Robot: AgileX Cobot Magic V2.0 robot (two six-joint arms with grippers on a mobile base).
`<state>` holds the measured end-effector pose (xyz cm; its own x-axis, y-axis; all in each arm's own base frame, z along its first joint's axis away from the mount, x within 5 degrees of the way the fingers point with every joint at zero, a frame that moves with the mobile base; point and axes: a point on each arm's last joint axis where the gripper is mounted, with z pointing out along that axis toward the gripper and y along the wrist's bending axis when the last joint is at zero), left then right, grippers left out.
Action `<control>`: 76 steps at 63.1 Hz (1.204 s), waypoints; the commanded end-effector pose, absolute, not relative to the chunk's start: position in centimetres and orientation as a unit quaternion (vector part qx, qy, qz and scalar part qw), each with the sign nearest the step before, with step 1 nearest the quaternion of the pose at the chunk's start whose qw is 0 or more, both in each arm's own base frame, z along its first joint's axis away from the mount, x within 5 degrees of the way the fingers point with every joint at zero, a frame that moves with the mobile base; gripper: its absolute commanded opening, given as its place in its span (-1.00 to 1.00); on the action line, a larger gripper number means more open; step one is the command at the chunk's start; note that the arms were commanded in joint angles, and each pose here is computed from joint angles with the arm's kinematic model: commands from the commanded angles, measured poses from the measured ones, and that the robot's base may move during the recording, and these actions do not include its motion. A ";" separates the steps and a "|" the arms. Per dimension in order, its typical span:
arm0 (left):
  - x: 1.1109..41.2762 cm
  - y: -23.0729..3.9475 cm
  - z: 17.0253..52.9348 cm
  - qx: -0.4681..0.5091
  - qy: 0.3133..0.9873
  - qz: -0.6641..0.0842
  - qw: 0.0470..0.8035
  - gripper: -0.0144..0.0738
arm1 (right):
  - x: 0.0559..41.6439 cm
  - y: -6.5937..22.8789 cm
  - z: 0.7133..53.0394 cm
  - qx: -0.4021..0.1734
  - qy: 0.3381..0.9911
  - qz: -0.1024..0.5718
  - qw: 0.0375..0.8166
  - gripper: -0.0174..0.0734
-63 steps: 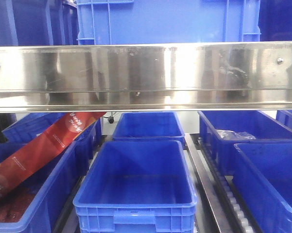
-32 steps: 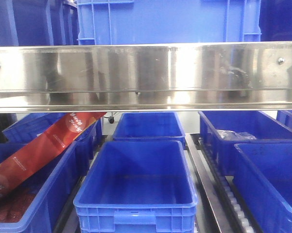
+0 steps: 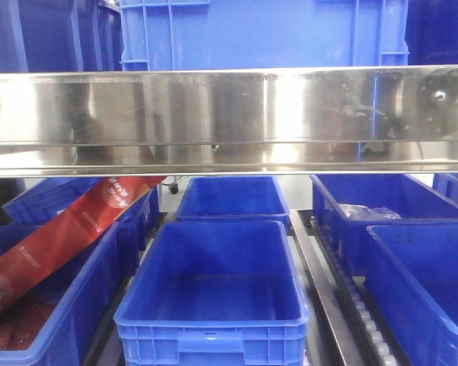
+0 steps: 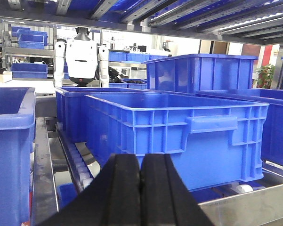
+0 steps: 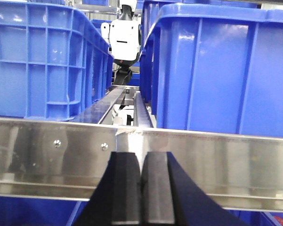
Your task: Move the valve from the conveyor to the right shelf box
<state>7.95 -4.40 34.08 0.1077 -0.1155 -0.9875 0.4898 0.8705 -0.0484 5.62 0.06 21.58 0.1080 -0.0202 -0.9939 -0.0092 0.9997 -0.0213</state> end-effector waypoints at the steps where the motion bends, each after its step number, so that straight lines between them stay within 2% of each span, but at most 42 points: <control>1: 7.9 -4.3 34.3 0.142 0.628 -0.210 0.735 -0.92 | 5.6 0.0 21.8 -0.009 0.654 -0.009 0.757 -0.99; 56: 7.5 -3.9 34.2 0.135 0.624 -0.205 0.741 -0.92 | 5.6 0.0 21.8 -0.009 0.656 -0.009 0.754 -0.99; 65: 6.7 -2.7 33.4 0.120 0.616 -0.150 0.764 -0.92 | 5.6 0.0 21.8 -0.009 0.656 -0.009 0.754 -0.99; 70: 6.6 -2.1 32.0 0.112 0.624 -0.104 0.766 -0.92 | 5.6 0.0 21.8 -0.009 0.656 -0.009 0.754 -0.99; 76: 6.2 -1.3 29.5 0.059 0.641 -0.084 0.761 -0.92 | 5.6 0.0 21.8 -0.009 0.656 -0.009 0.754 -0.99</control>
